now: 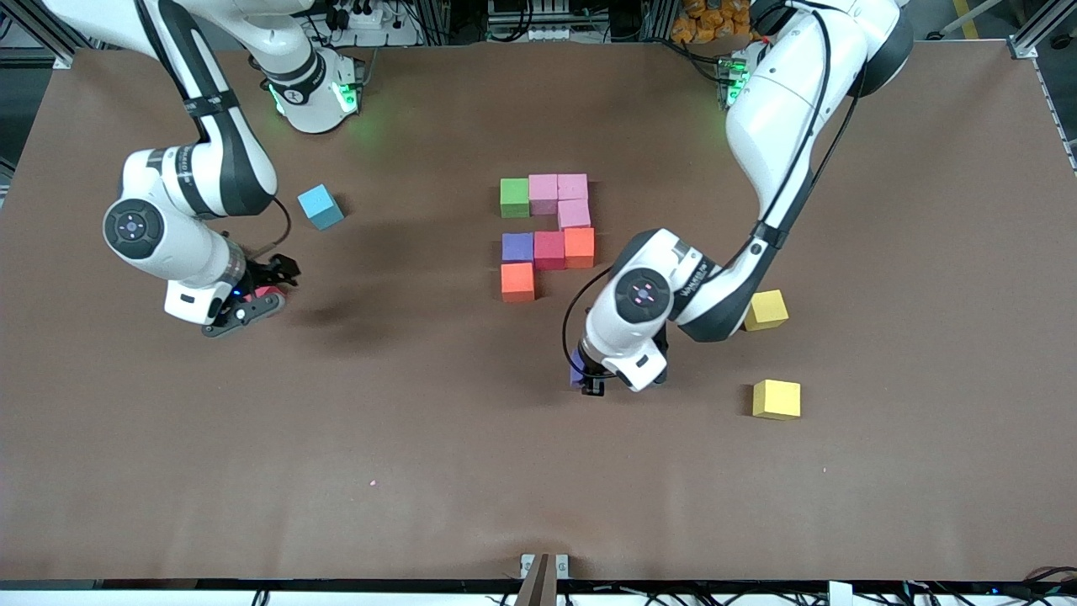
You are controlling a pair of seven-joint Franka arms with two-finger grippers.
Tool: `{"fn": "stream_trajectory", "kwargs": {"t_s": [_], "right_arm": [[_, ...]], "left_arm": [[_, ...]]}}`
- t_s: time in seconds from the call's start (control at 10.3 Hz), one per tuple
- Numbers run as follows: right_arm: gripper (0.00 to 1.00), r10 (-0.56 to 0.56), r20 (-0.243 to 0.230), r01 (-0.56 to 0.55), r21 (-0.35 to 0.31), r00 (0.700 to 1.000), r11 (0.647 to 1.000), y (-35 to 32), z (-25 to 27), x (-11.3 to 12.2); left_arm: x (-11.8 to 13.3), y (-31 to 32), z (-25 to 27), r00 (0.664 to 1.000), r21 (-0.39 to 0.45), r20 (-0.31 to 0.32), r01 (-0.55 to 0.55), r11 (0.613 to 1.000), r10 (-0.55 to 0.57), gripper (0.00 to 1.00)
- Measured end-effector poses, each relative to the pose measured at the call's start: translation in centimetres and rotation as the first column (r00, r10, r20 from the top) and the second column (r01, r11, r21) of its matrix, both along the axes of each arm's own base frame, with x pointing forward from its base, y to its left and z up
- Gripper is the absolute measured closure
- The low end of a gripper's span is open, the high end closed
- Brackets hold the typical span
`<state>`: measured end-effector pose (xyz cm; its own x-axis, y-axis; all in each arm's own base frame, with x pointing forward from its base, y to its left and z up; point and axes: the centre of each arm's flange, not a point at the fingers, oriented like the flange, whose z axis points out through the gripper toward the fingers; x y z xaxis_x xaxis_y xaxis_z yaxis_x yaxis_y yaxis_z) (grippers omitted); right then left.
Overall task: Form number 2 with 11 blocks
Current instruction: 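Reach the right gripper to the pink cube while the left gripper carries purple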
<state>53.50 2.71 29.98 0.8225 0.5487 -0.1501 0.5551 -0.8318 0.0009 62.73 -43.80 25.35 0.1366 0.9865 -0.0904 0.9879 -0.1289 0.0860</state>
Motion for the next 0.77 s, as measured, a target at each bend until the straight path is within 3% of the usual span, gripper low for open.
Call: {"fn": "stream_trajectory", "kwargs": {"t_s": [0.19, 0.39, 0.48, 0.77], "right_arm": [[0.00, 0.178, -0.002, -0.178, -0.001, 0.984, 0.984, -1.6, -1.0, -0.7], [0.00, 0.298, 0.003, -0.298, 0.021, 0.955, 0.954, -4.1, -3.3, -2.3], [0.00, 0.329, -0.004, -0.329, 0.032, 0.944, 0.944, -5.2, -4.3, -3.1], [0.00, 0.417, -0.019, -0.415, 0.054, 0.909, 0.908, -6.0, -5.4, -4.0]], "left_arm": [[-2.6, -3.6, 0.0, 0.988, 0.036, 0.031, 0.148, 0.988, -0.150, 0.44], [-4.4, -5.8, 0.3, 0.954, 0.039, 0.038, 0.296, 0.954, -0.298, 0.44], [-5.0, -6.5, 0.6, 0.922, 0.034, 0.043, 0.383, 0.923, -0.384, 0.44], [-6.5, -8.3, 1.2, 0.785, 0.032, 0.061, 0.616, 0.787, -0.617, 0.44]]}}
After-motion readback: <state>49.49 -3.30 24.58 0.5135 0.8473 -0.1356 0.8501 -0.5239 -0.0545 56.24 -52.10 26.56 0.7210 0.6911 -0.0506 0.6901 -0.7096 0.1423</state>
